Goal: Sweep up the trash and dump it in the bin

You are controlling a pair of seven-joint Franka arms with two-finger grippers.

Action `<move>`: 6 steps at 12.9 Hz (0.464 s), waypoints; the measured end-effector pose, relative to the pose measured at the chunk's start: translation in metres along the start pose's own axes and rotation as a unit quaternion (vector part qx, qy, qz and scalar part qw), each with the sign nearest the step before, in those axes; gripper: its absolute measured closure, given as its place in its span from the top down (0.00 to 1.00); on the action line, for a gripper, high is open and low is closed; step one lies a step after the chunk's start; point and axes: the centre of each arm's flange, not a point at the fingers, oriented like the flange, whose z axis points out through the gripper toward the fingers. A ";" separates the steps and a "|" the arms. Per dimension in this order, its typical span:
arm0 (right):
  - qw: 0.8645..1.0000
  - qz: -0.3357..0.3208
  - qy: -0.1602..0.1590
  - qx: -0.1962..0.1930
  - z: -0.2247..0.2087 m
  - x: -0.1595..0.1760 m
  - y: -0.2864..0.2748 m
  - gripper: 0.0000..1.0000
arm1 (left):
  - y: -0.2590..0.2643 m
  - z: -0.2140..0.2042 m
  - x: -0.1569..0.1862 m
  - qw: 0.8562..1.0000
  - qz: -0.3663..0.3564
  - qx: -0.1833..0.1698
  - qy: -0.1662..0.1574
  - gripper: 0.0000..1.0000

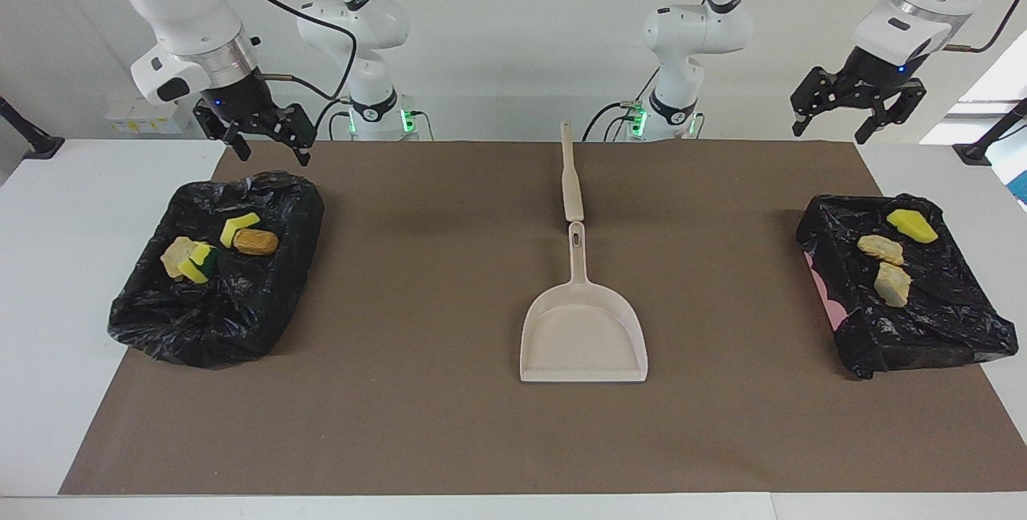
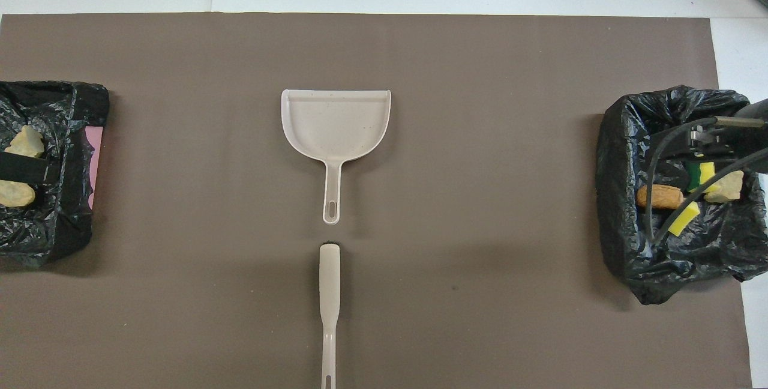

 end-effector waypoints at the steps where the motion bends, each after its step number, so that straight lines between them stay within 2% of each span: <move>1: 1.000 0.000 0.000 0.000 0.000 0.000 0.000 1.00 | 0.000 0.000 0.000 1.000 0.000 0.000 -0.001 1.00; 6: 1.000 0.000 0.000 0.000 0.000 0.000 0.000 1.00 | 0.005 0.001 0.000 1.000 0.004 0.000 -0.003 1.00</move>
